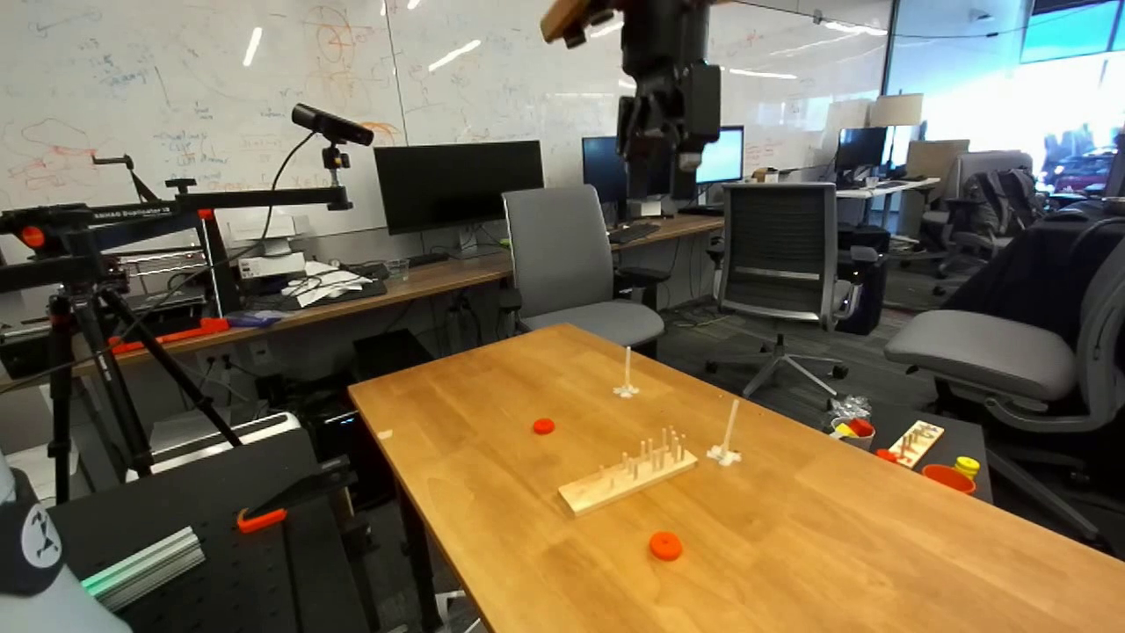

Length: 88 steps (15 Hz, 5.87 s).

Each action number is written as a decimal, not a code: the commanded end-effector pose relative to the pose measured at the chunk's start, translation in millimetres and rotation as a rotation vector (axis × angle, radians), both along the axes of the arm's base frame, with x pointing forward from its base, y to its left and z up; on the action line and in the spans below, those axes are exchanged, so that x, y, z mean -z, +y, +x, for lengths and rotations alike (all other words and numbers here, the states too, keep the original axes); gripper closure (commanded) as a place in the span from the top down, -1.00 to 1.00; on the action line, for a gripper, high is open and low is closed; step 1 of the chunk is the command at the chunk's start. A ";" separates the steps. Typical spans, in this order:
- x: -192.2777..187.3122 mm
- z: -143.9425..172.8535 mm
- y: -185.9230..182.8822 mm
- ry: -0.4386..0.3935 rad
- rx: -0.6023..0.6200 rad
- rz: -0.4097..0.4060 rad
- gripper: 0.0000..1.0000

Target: Pick up the orange ring on the right and place it on the wooden stand

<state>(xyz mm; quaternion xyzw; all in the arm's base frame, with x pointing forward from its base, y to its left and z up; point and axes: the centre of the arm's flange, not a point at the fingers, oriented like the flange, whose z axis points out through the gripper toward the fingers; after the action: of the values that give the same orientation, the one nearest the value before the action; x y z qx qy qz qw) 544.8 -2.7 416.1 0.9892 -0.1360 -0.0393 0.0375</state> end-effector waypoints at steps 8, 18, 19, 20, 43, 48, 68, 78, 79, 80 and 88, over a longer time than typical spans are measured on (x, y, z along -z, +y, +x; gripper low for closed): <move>111.2 47.1 -17.8 0.148 0.120 -0.048 1.00; 291.6 51.1 -41.1 0.379 0.291 -0.111 1.00; 298.7 53.8 -42.5 0.343 0.317 -0.105 1.00; 304.6 57.7 -42.3 0.322 0.335 -0.099 1.00; 378.4 37.1 -27.2 0.215 0.494 0.066 1.00; 396.1 29.0 -26.5 0.224 0.502 0.055 1.00; 395.0 32.6 -22.0 0.146 0.466 0.035 -0.59; 342.8 52.3 37.6 0.093 0.336 0.077 -0.59; 340.5 52.9 46.0 0.094 0.317 0.082 -0.59; 339.2 52.9 53.4 0.099 0.302 0.092 -0.59; 350.6 39.8 99.7 0.171 0.220 0.140 -0.59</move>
<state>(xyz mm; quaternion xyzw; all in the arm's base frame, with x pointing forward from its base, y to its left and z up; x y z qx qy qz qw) 593.9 86.4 58.9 0.9600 -0.2527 -0.1194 -0.0178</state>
